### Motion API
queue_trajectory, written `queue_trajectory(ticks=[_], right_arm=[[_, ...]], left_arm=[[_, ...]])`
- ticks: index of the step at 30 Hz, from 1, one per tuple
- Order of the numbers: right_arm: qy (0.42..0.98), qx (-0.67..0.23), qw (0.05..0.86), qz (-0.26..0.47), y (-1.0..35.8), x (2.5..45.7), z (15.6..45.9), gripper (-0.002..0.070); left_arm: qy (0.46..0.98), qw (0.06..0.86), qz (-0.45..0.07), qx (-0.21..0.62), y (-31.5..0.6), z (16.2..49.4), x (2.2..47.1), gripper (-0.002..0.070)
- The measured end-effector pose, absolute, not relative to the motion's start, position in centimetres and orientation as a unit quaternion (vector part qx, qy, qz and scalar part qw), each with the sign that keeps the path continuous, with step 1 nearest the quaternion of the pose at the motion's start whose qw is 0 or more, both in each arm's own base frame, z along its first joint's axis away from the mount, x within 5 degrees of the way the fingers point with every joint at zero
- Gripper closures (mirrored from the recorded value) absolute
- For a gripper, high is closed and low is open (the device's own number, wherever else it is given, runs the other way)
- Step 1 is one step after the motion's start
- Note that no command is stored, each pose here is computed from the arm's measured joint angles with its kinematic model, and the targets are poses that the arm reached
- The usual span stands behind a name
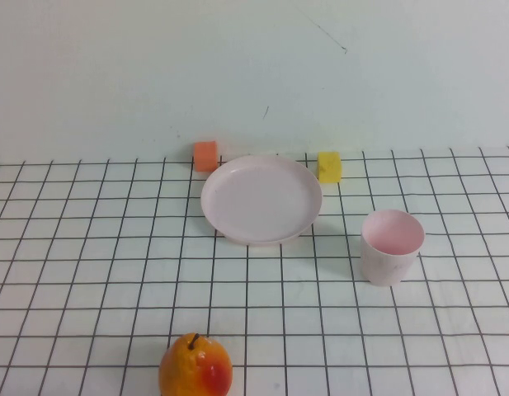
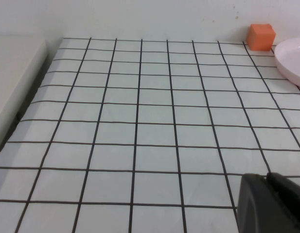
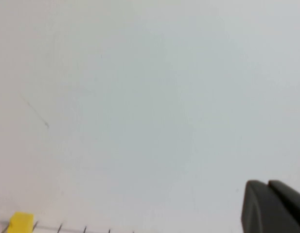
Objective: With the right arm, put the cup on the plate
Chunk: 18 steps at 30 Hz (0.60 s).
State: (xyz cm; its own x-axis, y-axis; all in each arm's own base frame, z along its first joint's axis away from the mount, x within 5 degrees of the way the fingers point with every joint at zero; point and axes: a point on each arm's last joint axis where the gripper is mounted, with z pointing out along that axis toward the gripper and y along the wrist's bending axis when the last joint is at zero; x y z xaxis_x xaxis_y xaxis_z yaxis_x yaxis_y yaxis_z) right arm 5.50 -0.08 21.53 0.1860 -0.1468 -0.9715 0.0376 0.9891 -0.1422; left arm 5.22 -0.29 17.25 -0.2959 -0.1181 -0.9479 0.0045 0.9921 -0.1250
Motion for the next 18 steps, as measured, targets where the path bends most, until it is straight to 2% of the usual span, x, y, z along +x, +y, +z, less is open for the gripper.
queue_trajectory(ticks=[7, 11, 13, 18], right_arm=[[0.577, -0.012, 0.815, -0.045, -0.3, 5.1, 22.8, 0.0678], [0.506, 0.062, 0.860, 0.008, -0.9, 4.5, 24.4, 0.0678], [0.485, 0.072, 0.871, 0.017, -1.0, 4.0, 26.0, 0.0678], [0.458, 0.041, 0.888, 0.012, -0.5, 1.8, 32.1, 0.0678]], left_arm=[[0.803, 0.592, -0.052, -0.035, -0.3, 17.3, 5.2, 0.0678], [0.803, 0.592, -0.052, -0.035, -0.3, 17.3, 5.2, 0.0678], [0.803, 0.592, -0.052, -0.035, -0.3, 17.3, 5.2, 0.0678], [0.803, 0.592, -0.052, -0.035, -0.3, 17.3, 5.2, 0.0678]])
